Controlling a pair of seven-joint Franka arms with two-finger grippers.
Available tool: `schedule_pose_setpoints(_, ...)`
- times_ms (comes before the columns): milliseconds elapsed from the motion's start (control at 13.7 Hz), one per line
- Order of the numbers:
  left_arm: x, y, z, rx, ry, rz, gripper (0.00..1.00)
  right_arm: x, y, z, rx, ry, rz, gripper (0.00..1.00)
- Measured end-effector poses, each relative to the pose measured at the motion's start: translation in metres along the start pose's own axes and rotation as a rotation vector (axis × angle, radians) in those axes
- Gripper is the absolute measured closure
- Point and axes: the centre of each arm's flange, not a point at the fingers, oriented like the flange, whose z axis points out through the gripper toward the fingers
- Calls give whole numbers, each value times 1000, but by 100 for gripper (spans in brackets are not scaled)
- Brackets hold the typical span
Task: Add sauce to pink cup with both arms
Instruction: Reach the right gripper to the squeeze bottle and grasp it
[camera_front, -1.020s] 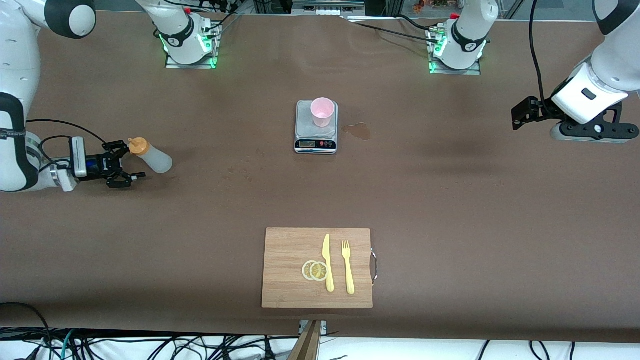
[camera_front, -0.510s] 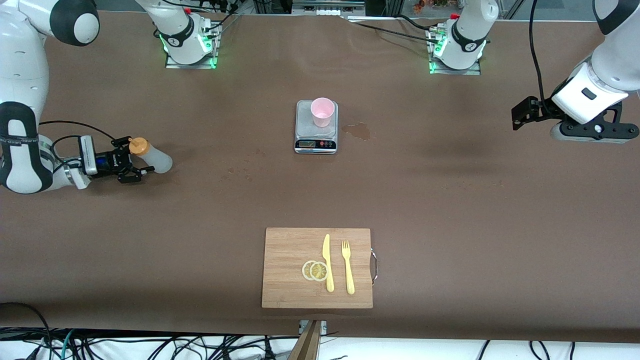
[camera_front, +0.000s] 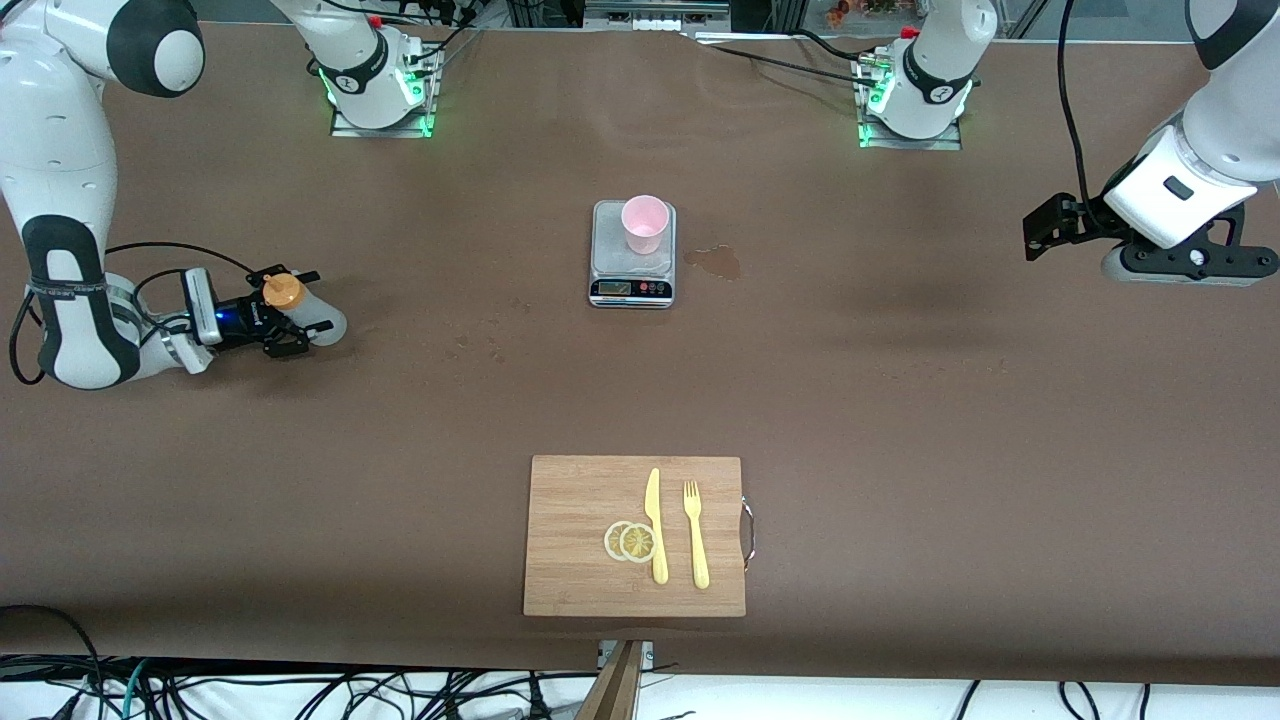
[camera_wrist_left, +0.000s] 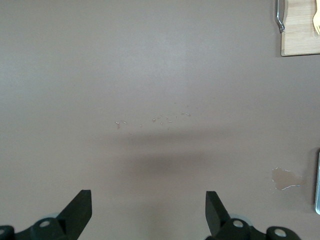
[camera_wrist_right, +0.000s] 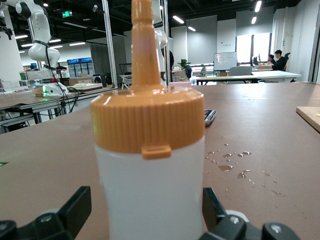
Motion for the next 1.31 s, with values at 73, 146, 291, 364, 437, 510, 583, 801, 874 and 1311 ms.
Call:
schedule_pose_setpoints(73, 0, 0, 0, 0, 0, 0, 0, 0, 0, 1, 1, 5, 0, 11)
schedule_pose_setpoints(146, 0, 0, 0, 0, 0, 0, 0, 1, 1, 1, 1, 9, -3, 25)
schedule_pose_setpoints(291, 0, 0, 0, 0, 0, 0, 0, 2, 4, 4, 4, 16, -11, 47)
schedule_pose_setpoints(364, 0, 0, 0, 0, -1, 0, 0, 3, 6, 6, 7, 18, -16, 57)
schedule_pose_setpoints(437, 0, 0, 0, 0, -2, 0, 0, 4, 8, 7, 10, 17, -19, 65)
schedule_pose_setpoints(510, 0, 0, 0, 0, -2, -1, 0, 6, 11, 6, 11, 13, -18, 66)
schedule_pose_setpoints(583, 0, 0, 0, 0, -3, -1, 0, 10, 14, 5, 14, 6, -16, 66)
schedule_pose_setpoints(801, 0, 0, 0, 0, -3, -1, 0, 36, 33, 9, 39, -26, -29, 66)
schedule_pose_setpoints(874, 0, -1, 1, 0, -4, -2, 0, 50, 41, 12, 50, -43, -37, 66)
schedule_pose_setpoints(1311, -1, -1, 1, 0, -9, -2, 0, 170, 113, 42, 22, -313, 52, 74)
